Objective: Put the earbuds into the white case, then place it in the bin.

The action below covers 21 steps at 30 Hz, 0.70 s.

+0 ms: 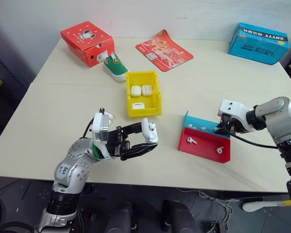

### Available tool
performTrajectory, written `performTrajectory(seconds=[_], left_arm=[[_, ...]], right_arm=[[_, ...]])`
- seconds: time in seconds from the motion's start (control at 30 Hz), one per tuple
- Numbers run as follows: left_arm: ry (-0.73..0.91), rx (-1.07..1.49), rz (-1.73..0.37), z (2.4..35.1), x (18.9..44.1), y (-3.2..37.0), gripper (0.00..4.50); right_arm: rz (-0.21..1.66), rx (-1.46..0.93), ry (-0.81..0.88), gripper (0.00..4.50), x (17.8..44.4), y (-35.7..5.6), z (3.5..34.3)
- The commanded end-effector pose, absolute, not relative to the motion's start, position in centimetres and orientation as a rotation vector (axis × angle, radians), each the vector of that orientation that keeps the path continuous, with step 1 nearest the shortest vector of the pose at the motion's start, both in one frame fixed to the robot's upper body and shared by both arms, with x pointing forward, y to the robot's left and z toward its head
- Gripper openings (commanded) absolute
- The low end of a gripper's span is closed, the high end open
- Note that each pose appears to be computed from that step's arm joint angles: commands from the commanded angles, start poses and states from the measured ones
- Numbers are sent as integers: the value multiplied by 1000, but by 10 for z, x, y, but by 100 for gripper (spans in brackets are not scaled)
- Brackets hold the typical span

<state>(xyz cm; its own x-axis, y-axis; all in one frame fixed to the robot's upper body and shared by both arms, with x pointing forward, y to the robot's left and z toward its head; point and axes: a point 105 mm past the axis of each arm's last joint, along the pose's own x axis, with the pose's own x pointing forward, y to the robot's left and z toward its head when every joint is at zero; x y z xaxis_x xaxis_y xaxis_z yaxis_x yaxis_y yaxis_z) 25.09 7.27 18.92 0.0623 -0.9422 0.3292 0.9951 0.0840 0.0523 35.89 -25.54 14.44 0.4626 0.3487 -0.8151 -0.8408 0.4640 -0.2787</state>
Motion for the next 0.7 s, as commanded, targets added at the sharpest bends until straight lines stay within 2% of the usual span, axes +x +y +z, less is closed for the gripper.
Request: performTrajectory(seconds=[0.03,0.1,0.23,0.33,0.47,0.53,0.7], left_arm=[[-354,-188,-1496,198,246,72,282],[-354,-188,-1496,198,246,72,282],[-353,-189,-1500,198,246,72,282],[-354,-190,-1505,198,246,71,282],[-365,-189,-1516,200,247,71,282],[-379,-189,-1521,202,249,71,282],[-416,-204,-1533,208,255,66,282]], right_arm=[[840,-744,793,82,355,-254,133],[837,-743,788,43,355,-254,133],[835,-737,773,43,352,-255,139],[840,-716,707,43,351,-256,155],[929,-674,394,43,346,-243,205],[1025,-630,216,43,334,-229,225],[1248,-175,-137,43,290,-173,274]])
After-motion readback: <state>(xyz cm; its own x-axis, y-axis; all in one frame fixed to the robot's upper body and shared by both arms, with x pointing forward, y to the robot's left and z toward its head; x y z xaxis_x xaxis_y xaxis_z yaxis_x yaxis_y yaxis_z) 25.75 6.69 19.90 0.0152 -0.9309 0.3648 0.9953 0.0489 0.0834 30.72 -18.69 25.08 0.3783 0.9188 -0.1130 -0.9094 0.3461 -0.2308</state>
